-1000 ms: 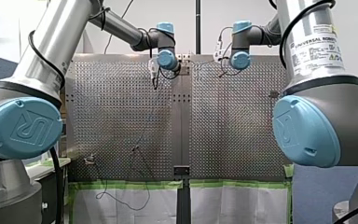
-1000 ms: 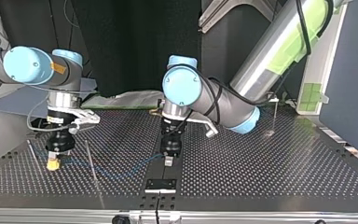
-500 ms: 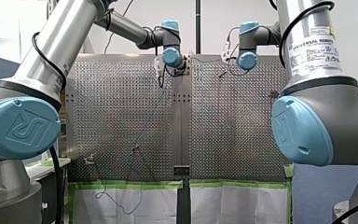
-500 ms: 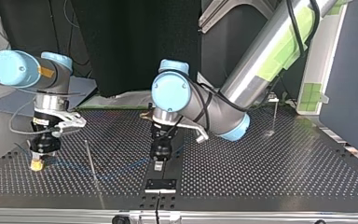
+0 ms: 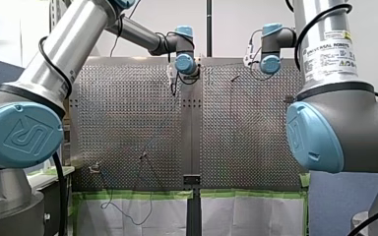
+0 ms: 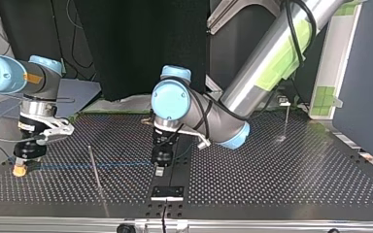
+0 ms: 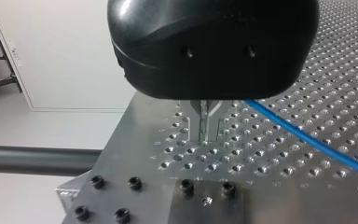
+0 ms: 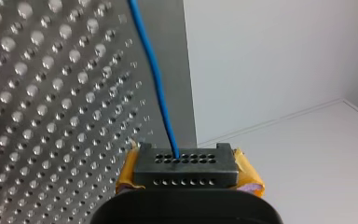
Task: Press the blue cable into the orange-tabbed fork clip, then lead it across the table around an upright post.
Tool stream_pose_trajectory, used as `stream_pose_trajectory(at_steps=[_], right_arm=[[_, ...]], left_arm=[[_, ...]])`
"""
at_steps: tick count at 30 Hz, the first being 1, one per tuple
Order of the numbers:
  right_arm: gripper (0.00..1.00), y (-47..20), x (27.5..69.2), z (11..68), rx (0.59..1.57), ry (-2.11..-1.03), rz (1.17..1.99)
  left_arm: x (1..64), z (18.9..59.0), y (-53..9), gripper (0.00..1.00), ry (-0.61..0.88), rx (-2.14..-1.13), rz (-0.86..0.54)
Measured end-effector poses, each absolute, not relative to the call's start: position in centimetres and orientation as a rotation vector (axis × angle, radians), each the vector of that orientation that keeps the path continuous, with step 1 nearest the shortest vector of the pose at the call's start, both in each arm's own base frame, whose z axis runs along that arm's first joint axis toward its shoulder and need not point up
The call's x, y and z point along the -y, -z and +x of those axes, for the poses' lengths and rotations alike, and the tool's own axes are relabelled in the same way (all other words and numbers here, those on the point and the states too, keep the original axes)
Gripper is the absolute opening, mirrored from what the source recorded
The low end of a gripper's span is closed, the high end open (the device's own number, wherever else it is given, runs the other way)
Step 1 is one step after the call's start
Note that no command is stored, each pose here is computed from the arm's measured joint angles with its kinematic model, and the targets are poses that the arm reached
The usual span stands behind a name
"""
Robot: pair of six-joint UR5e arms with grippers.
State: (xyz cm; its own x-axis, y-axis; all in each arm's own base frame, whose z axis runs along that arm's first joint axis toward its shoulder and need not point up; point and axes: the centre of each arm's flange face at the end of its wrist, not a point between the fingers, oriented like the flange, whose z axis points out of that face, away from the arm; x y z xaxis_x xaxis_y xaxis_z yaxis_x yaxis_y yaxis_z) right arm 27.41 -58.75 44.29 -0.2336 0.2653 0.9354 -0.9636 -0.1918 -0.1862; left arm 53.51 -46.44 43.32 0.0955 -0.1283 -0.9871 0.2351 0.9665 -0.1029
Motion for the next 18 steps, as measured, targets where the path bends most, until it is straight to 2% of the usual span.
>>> stream_pose_trajectory(at_steps=[18], right_arm=[[0.0,-44.13,58.68,27.66,1.056,-1.611,1.0]], left_arm=[[46.82,53.94,-43.47,0.0,0.292,-1.443,0.09]])
